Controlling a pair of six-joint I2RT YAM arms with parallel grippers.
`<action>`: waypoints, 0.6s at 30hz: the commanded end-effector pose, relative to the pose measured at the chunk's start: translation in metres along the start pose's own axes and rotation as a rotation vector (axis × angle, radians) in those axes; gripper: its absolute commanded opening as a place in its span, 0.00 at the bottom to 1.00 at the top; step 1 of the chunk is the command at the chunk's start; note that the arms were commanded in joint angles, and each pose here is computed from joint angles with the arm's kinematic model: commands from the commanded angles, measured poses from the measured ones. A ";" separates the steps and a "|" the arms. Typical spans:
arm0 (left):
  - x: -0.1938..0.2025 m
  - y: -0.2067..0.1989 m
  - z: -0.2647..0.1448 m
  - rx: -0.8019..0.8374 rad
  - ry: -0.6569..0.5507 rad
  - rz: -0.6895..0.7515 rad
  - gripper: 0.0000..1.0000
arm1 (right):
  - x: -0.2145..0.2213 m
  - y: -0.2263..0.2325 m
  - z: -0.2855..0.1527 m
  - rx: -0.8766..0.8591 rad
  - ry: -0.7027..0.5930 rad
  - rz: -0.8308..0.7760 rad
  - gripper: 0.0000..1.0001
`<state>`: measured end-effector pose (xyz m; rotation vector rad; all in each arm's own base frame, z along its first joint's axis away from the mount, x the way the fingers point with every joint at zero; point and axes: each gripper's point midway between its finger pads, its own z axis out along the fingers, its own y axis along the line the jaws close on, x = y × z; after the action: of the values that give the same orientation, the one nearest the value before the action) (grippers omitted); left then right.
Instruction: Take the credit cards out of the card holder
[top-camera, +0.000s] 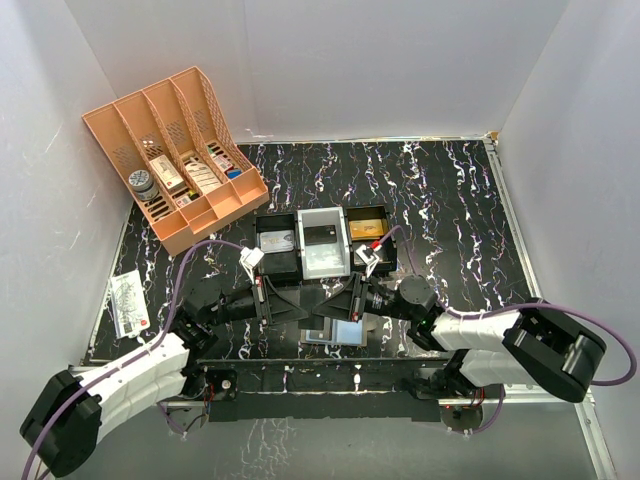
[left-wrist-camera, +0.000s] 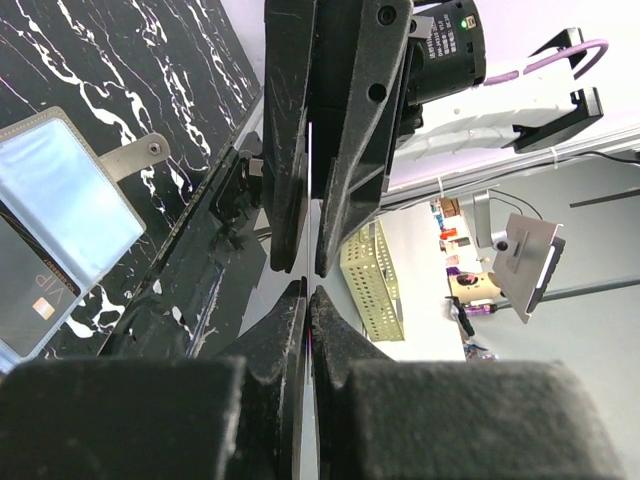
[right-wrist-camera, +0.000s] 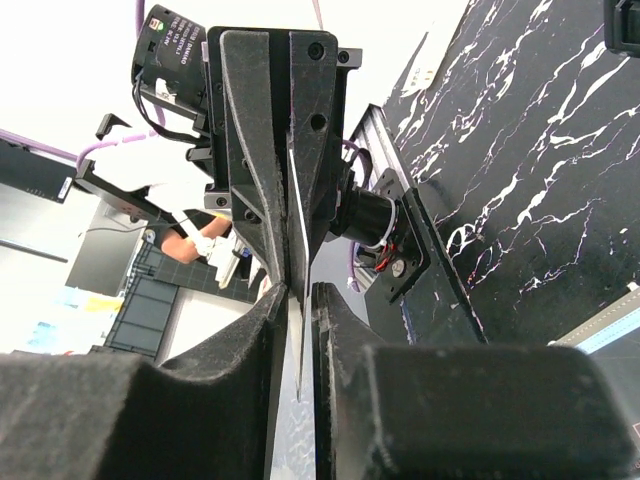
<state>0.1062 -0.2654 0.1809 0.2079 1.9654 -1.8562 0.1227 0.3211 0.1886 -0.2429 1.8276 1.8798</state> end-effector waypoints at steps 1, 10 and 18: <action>0.002 -0.010 -0.001 0.056 0.012 0.031 0.00 | -0.011 0.021 0.004 -0.086 -0.031 -0.033 0.13; 0.000 -0.004 -0.002 0.018 -0.004 0.035 0.00 | -0.013 0.012 -0.001 -0.060 -0.054 -0.010 0.00; -0.012 0.020 -0.002 -0.197 -0.019 0.030 0.76 | -0.021 0.006 -0.008 -0.024 -0.104 -0.026 0.00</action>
<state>0.1085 -0.2627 0.1708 0.1943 2.0098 -1.7981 0.1269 0.3178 0.1881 -0.1992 1.8269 1.8960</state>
